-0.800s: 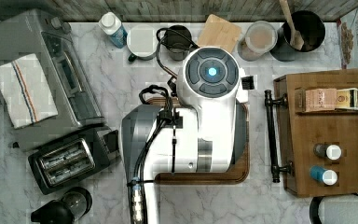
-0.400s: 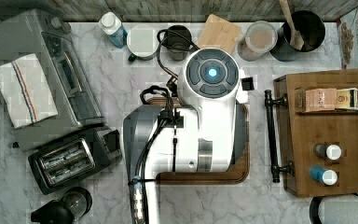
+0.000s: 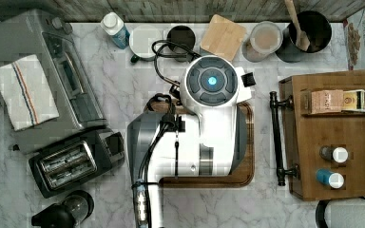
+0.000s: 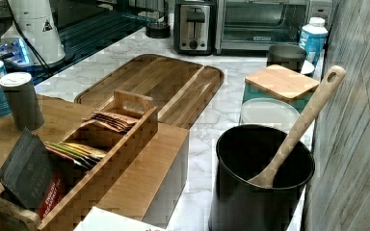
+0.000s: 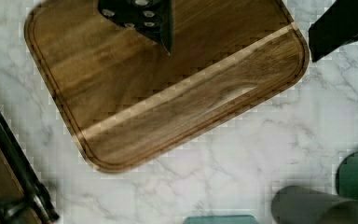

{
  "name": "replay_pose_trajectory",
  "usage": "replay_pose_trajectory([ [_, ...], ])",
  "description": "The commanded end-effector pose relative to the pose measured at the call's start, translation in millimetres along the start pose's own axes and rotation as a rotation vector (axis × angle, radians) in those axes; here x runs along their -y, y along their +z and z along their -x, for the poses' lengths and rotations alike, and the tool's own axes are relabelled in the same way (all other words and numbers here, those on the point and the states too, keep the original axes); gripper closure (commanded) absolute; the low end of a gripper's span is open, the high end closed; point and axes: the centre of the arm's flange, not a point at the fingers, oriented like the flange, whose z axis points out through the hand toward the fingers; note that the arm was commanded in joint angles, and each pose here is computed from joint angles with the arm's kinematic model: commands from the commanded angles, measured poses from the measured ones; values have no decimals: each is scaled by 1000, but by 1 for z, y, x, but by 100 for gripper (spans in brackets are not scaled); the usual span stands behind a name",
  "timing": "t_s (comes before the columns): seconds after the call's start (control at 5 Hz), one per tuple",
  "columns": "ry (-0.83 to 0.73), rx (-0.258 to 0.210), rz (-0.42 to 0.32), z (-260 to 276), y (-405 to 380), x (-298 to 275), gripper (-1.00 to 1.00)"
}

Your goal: Open the drawer.

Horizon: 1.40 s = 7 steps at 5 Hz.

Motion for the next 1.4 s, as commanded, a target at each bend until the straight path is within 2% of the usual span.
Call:
replay_pose_trajectory([
  [0.2, -303, -82, 0, 11, 35, -113, -100],
  [0.6, -458, -133, 2, -10, 60, -174, -100],
  [1.0, -494, -147, 53, -23, 71, -208, -100],
  [1.4, -504, -190, 74, -30, 106, -240, -100],
])
